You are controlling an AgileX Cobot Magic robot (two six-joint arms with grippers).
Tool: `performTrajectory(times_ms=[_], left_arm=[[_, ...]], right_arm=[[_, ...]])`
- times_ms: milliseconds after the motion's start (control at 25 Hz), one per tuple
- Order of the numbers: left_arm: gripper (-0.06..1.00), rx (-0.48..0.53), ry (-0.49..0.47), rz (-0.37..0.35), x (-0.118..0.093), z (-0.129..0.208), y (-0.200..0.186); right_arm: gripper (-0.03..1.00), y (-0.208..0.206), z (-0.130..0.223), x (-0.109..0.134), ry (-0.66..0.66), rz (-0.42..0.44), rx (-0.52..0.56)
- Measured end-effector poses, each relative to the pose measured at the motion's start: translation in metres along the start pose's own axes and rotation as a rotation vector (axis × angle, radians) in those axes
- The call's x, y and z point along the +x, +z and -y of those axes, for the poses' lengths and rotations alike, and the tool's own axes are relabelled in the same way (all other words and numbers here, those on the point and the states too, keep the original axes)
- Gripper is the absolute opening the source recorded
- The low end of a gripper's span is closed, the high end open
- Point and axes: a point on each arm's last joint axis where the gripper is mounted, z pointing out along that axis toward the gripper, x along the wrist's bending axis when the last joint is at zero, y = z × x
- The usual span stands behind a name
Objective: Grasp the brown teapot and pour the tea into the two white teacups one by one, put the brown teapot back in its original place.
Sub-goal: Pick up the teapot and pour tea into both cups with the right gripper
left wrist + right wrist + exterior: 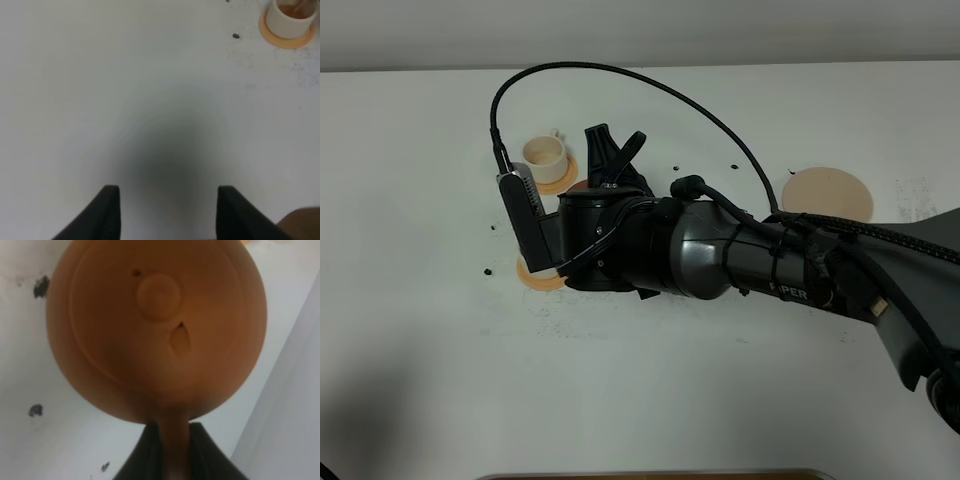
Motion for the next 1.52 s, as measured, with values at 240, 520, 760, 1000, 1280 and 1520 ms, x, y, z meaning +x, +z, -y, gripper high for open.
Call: performTrajectory(times_ms=[240,520,760,1000,1280,1520], left_arm=[[0.46,0.000,0.000,0.000,0.0000,0.0000,0.0000],[0.46,0.000,0.000,0.000,0.0000,0.0000,0.0000],[0.46,0.000,0.000,0.000,0.0000,0.0000,0.0000],[0.46,0.000,0.000,0.000,0.0000,0.0000,0.0000],[0.46,0.000,0.000,0.000,0.0000,0.0000,0.0000],[0.46,0.000,0.000,0.000,0.0000,0.0000,0.0000]], right_arm=[[0.12,-0.0003,0.0010,-0.0008,-0.015,0.011,0.014],[0.12,-0.0008,0.0013,-0.0030,-0.040,0.038,0.024],[0.12,-0.0030,-0.0022,-0.0029,-0.059,0.051,0.014],[0.12,-0.0038,-0.0029,-0.0039,-0.093,0.068,0.016],[0.12,-0.0042,-0.0033,-0.0055,-0.118,0.087,0.017],[0.12,-0.0043,-0.0031,-0.0063,-0.140,0.096,0.022]])
